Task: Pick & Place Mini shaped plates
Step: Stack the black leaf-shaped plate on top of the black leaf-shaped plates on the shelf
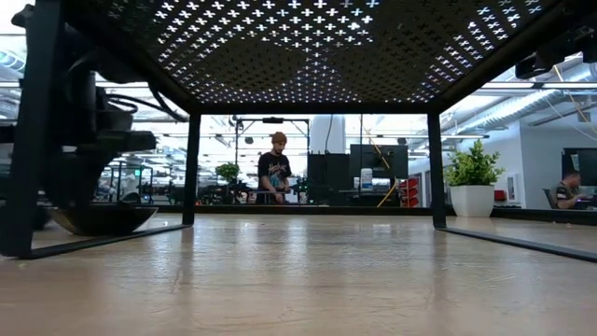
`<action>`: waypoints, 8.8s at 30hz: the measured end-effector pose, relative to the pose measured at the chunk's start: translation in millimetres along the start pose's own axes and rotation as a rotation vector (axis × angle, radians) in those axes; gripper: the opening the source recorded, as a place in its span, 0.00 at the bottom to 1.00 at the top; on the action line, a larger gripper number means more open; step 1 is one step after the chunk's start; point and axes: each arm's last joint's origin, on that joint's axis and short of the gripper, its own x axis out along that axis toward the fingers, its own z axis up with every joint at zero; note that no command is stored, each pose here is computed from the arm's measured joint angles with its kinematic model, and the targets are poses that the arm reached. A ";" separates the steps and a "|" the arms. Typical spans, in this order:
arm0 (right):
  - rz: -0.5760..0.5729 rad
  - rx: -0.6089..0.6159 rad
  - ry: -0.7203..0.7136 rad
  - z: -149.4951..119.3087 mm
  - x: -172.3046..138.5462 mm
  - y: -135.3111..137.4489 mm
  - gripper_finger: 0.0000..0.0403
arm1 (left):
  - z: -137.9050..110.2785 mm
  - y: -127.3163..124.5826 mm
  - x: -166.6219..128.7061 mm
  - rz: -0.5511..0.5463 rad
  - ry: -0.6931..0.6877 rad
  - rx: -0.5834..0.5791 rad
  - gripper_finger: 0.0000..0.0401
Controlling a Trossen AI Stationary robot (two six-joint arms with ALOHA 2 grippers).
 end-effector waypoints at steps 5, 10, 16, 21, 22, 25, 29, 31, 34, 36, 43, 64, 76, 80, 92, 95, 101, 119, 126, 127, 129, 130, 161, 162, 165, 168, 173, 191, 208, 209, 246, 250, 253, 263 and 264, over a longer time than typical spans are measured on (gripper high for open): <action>0.000 0.000 0.000 0.0 0.0 0.0 0.41 | 10.8 -1.1 1.5 0.000 -0.096 0.044 0.28; 0.000 0.000 0.000 0.0 0.0 0.0 0.41 | 17.8 -0.5 3.1 0.024 -0.075 0.113 0.28; 0.000 0.000 0.000 0.0 0.0 0.0 0.41 | 25.1 5.5 -0.7 0.055 -0.081 0.201 0.28; 0.000 0.000 0.000 0.0 0.0 0.0 0.41 | 34.8 10.9 -9.5 0.023 -0.100 0.215 0.28; 0.000 0.000 -0.001 0.0 0.0 0.0 0.41 | 35.8 12.4 -11.6 0.016 -0.089 0.212 0.28; 0.000 0.000 -0.001 0.1 0.0 0.0 0.41 | 35.0 20.5 -18.5 0.017 -0.039 0.189 0.28; 0.000 0.000 0.000 0.0 0.0 0.0 0.41 | 24.9 30.8 -26.5 0.039 0.044 0.146 0.22; 0.000 0.000 0.000 0.0 0.0 0.0 0.41 | 18.0 32.1 -28.2 0.039 0.070 0.124 0.16; 0.000 0.000 0.000 0.1 0.0 0.0 0.41 | 8.1 29.2 -28.3 0.015 0.074 0.092 0.03; 0.000 0.000 0.000 0.0 0.0 0.0 0.41 | 3.6 27.0 -27.0 0.009 0.065 0.067 0.02; 0.000 0.000 0.000 0.0 0.0 0.0 0.41 | -2.9 22.1 -16.1 0.079 0.045 0.016 0.01; 0.000 0.000 0.000 0.0 0.0 0.0 0.41 | 11.7 8.2 11.4 0.177 -0.199 0.006 0.04; 0.000 0.000 0.000 0.0 0.0 0.0 0.41 | 53.6 8.9 15.4 0.253 -0.445 0.106 0.04; 0.000 0.000 0.000 0.0 0.0 0.0 0.41 | 61.1 17.6 7.0 0.247 -0.253 0.143 0.04; 0.000 0.001 -0.001 0.2 -0.1 0.0 0.41 | 31.9 21.5 -17.2 0.004 0.077 0.119 0.01; 0.000 0.000 0.000 0.0 0.0 0.0 0.41 | 26.2 23.6 -7.8 0.002 0.076 0.086 0.01; 0.000 0.000 -0.001 0.1 0.0 0.0 0.41 | 21.5 26.4 14.0 -0.070 0.054 0.037 0.01; 0.000 0.001 -0.001 0.1 0.0 0.0 0.41 | 69.2 33.9 21.8 0.051 -0.438 -0.014 0.04; 0.000 0.000 -0.001 0.2 -0.1 0.0 0.41 | 97.6 40.8 20.7 0.143 -0.505 0.046 0.07; 0.000 0.000 0.000 0.0 0.0 0.0 0.41 | 100.3 41.2 18.5 0.128 -0.456 0.082 0.07; 0.000 0.000 0.000 0.0 0.0 0.0 0.41 | 104.2 42.4 13.8 0.063 -0.338 0.143 0.07; 0.000 0.000 -0.001 0.1 0.0 0.0 0.41 | 106.0 43.6 11.5 0.024 -0.285 0.168 0.07; 0.000 0.000 0.000 0.0 0.0 0.0 0.41 | 119.3 83.0 25.2 -0.244 0.125 0.393 0.39; 0.000 0.000 0.000 0.0 0.0 0.0 0.41 | 119.5 82.8 25.2 -0.246 0.123 0.393 0.37; 0.000 0.000 0.000 0.0 0.0 0.0 0.41 | 120.5 81.4 25.0 -0.259 0.114 0.372 0.31; 0.000 0.000 -0.001 0.1 0.0 0.0 0.41 | 120.8 81.2 25.0 -0.259 0.114 0.351 0.24; 0.000 0.000 0.000 0.0 0.0 0.0 0.41 | 120.7 81.2 25.0 -0.257 0.118 0.324 0.12; 0.000 0.000 0.000 0.1 0.0 0.0 0.41 | 138.5 71.4 4.5 -0.241 -0.039 0.319 0.01; 0.000 0.000 0.000 0.0 0.0 0.0 0.41 | 186.9 34.6 -127.9 -0.555 -0.452 0.544 0.01; 0.000 0.000 0.000 0.0 0.0 0.0 0.41 | 185.9 31.2 -136.1 -0.610 -0.466 0.579 0.01; 0.000 0.000 0.000 0.0 0.0 0.0 0.41 | 113.4 -95.7 -186.4 -0.747 -0.344 1.226 0.03; 0.000 0.000 0.000 0.0 0.0 0.0 0.41 | 111.7 -95.7 -180.7 -0.736 -0.322 1.219 0.03; 0.000 0.000 0.000 0.0 0.0 0.0 0.41 | 110.8 -95.5 -176.6 -0.728 -0.300 1.194 0.01; 0.000 0.000 0.000 0.0 0.0 0.0 0.41 | 110.6 -95.6 -175.8 -0.728 -0.288 1.167 0.09; 0.000 0.000 0.000 0.0 0.0 0.0 0.41 | 110.6 -95.6 -175.8 -0.728 -0.288 1.168 0.09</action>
